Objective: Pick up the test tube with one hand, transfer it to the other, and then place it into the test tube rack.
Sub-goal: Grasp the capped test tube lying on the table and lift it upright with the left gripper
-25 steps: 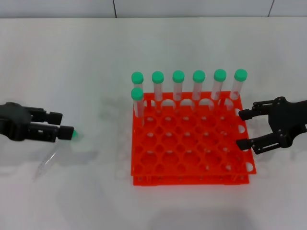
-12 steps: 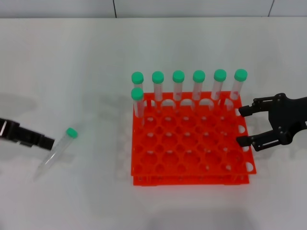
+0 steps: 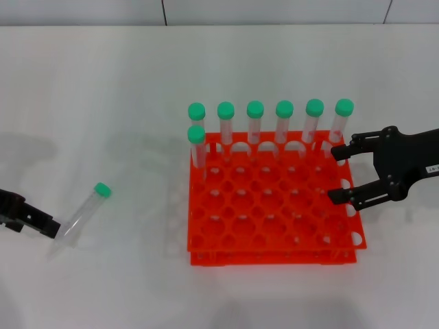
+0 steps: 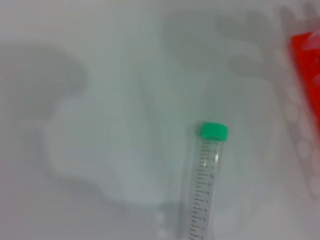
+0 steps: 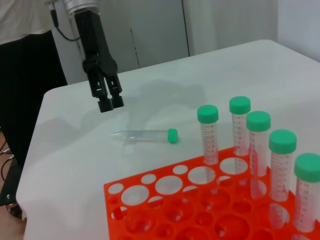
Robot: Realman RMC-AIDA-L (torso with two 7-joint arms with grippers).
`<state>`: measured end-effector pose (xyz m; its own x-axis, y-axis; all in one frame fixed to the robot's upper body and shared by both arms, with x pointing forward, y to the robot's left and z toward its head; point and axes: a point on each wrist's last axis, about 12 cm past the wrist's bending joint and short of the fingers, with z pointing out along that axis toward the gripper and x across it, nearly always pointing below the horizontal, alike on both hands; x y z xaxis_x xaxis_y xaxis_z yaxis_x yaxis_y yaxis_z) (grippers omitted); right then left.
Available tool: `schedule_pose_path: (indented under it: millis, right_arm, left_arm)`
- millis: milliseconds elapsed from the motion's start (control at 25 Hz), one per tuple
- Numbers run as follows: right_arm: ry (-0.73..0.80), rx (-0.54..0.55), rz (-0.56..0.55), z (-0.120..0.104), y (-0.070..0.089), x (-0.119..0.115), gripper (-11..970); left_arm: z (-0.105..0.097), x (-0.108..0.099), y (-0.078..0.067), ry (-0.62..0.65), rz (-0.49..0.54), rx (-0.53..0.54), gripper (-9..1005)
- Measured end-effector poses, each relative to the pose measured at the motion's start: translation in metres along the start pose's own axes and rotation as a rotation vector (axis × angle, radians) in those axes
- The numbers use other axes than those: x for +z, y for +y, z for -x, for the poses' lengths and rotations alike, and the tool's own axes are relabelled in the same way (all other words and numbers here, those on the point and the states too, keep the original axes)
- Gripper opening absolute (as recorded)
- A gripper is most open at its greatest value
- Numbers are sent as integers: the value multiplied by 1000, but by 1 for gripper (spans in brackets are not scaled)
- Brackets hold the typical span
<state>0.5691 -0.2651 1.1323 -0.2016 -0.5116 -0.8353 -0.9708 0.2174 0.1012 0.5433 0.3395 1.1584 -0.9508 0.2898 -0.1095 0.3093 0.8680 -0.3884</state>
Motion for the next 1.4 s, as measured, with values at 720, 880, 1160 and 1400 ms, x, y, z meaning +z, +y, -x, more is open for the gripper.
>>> schedule_pose_path:
  millis: [720, 880, 1160, 1400]
  right_arm:
    - [-5, 8, -15, -1, -1, 6, 799]
    - [9, 10, -11, -2, 0, 7, 797]
    - [17, 12, -5, -4, 2, 9, 793]
    - [17, 10, -6, -4, 2, 9, 790]
  left_arm:
    - [21, 31, -22, 102, 102, 94, 752]
    - [23, 37, -26, 140, 115, 101, 751]
    - [27, 39, -29, 147, 154, 100, 750]
    - [29, 42, -31, 144, 166, 104, 749]
